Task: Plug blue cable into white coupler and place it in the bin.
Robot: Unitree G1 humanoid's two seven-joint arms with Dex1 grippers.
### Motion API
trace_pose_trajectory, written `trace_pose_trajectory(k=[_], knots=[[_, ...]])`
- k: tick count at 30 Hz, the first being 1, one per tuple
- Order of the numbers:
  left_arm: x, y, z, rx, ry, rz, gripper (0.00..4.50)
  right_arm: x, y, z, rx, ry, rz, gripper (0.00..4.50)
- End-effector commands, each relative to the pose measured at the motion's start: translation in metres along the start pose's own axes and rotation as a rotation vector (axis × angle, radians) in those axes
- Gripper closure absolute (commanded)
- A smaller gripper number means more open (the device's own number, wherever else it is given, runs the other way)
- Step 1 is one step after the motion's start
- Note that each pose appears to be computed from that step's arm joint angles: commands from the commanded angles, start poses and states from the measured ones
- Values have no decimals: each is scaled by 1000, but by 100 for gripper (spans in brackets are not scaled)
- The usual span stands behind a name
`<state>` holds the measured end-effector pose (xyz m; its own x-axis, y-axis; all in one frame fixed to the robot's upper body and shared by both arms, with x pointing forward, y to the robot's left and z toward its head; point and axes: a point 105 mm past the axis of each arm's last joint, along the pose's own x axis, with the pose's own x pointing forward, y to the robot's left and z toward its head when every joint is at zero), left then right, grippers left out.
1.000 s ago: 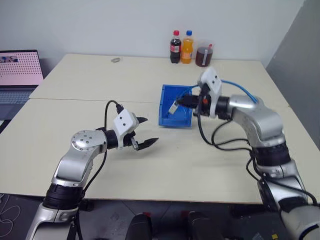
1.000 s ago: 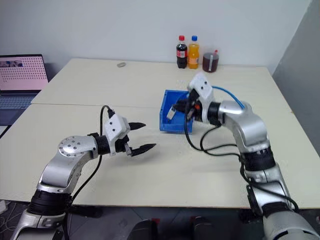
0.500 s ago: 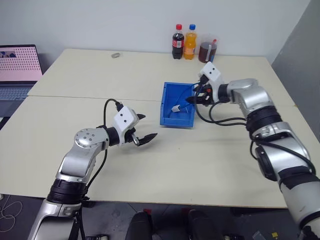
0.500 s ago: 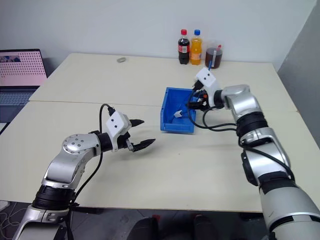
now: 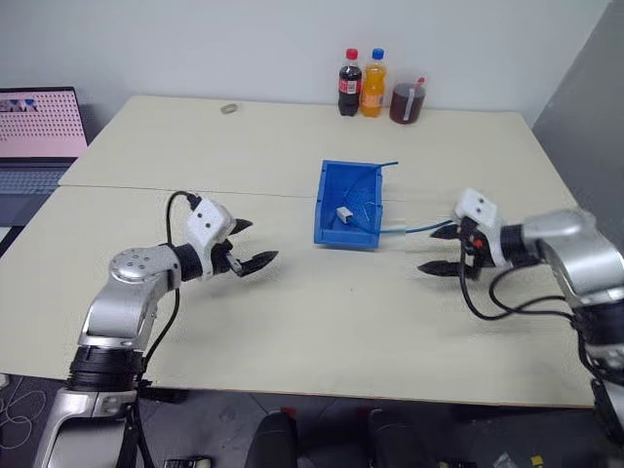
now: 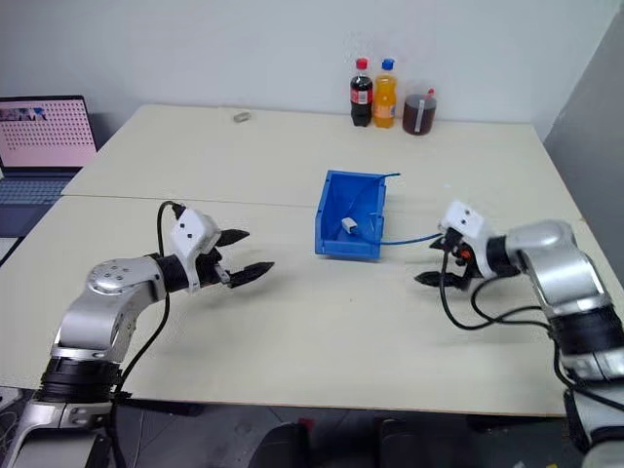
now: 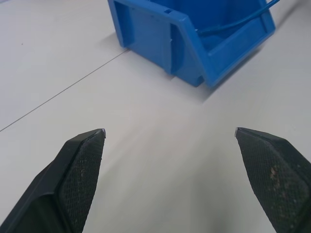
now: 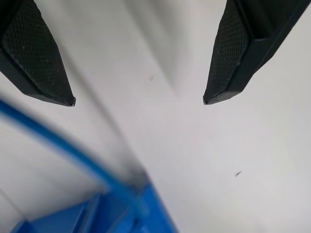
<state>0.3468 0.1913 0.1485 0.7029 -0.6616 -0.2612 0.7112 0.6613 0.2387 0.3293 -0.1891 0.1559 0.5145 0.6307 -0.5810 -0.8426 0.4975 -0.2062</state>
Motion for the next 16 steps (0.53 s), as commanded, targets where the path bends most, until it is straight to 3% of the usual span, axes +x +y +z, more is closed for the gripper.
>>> trace_pose_trajectory(k=[1, 8, 16], knots=[[-11, 6, 12, 2, -38, 27, 0, -28, 3, -2, 33, -53, -101, 2], [-19, 10, 24, -51, -76, 63, 0, -55, 26, 19, 119, -272, -146, 2], [-21, 2, 25, -44, -46, 73, 0, -39, 18, 28, 128, -310, -197, 2]])
